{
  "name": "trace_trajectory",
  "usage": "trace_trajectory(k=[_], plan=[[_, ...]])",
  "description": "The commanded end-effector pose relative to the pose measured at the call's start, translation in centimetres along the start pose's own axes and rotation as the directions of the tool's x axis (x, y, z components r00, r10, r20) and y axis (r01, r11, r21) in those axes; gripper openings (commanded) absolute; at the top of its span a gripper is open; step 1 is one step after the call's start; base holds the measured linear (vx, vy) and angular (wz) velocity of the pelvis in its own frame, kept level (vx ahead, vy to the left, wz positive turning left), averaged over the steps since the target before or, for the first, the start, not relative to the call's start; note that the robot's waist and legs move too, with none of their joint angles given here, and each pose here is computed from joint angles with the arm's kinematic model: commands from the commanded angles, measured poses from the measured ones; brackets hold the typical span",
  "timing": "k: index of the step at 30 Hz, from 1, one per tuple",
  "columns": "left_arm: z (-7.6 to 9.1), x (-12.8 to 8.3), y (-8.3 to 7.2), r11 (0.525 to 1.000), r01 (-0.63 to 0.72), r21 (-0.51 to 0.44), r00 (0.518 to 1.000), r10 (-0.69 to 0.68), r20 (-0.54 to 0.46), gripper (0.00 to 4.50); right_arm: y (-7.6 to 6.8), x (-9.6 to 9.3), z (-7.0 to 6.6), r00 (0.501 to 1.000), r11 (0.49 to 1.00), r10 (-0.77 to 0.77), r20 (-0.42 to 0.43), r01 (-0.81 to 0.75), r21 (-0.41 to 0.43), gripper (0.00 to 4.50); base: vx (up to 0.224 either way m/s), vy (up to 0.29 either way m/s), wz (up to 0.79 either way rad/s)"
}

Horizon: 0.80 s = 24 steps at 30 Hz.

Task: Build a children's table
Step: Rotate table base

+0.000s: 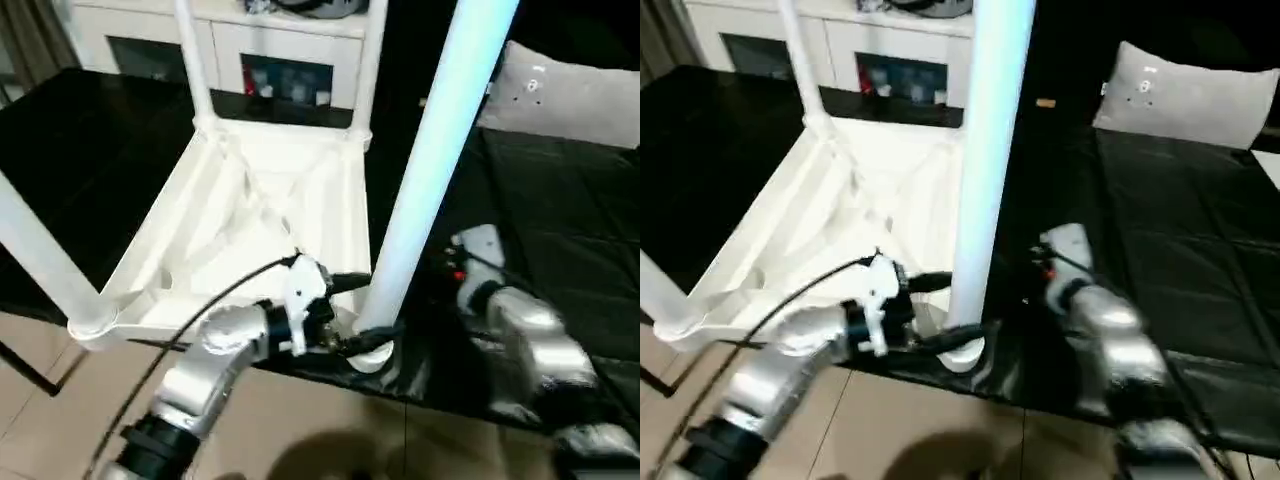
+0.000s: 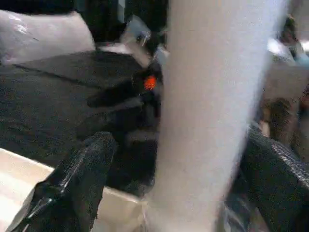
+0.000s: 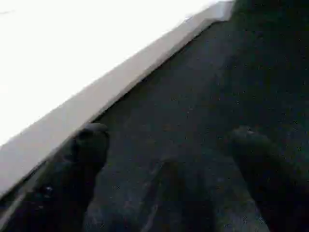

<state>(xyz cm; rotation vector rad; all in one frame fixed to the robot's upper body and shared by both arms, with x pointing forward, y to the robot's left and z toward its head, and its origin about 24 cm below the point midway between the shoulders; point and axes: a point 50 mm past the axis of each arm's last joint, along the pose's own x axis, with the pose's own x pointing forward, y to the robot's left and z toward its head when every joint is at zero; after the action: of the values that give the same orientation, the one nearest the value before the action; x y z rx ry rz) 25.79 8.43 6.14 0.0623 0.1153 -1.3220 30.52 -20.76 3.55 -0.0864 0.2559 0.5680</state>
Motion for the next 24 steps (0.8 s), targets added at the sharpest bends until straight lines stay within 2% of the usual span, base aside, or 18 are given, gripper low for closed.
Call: trace_trajectory(k=[1,4,6,11,13,21,23,24], plan=[[0.1,-1.0,0.1,0.998,0.062,0.003,0.997,-0.062,-0.043,4.24,0.0,-1.0,1.5,0.993,0.993,0.109,0.035,-0.107,-0.058,4.5,0.0,0.0,0.0],[-0.6,-2.1,0.7,0.989,0.137,0.057,0.974,-0.124,-0.188,4.13,0.2,-2.9,1.7,0.969,0.961,0.245,-0.023,-0.246,-0.128,4.5,0.0,0.0,0.0],[-0.7,-2.3,1.2,0.987,0.139,0.085,0.964,-0.115,-0.241,3.87,-0.1,-4.0,1.9,0.958,0.945,0.281,-0.055,-0.286,-0.158,4.5,0.0,0.0,0.0],[-0.6,-2.1,1.8,0.976,0.168,0.136,0.948,-0.122,-0.295,3.5,0.0,-6.1,2.7,0.926,0.914,0.368,-0.081,-0.376,-0.151,4.5,0.0,0.0,0.0],[-0.6,-1.9,2.3,0.973,0.179,0.143,0.937,-0.125,-0.326,3.36,0.9,-7.4,3.0,0.876,0.869,0.47,-0.107,-0.48,-0.117,4.5,0.0,0.0,0.0],[-1.3,-2.3,3.3,0.98,0.166,0.113,0.902,-0.104,-0.418,2.58,3.4,-8.9,3.3,0.785,0.789,0.603,-0.141,-0.613,-0.045,4.5,0.0,0.0,0.0],[-1.4,-2.4,3.4,0.98,0.168,0.106,0.896,-0.107,-0.431,2.52,3.7,-8.9,3.3,0.785,0.788,0.603,-0.141,-0.613,-0.045,4.5,0.0,0.0,0.0],[-1.5,-2.5,3.4,0.98,0.171,0.1,0.887,-0.109,-0.449,2.24,3.8,-8.5,3.3,0.804,0.805,0.58,-0.134,-0.591,-0.058,4.5,0.0,0.0,0.0]])
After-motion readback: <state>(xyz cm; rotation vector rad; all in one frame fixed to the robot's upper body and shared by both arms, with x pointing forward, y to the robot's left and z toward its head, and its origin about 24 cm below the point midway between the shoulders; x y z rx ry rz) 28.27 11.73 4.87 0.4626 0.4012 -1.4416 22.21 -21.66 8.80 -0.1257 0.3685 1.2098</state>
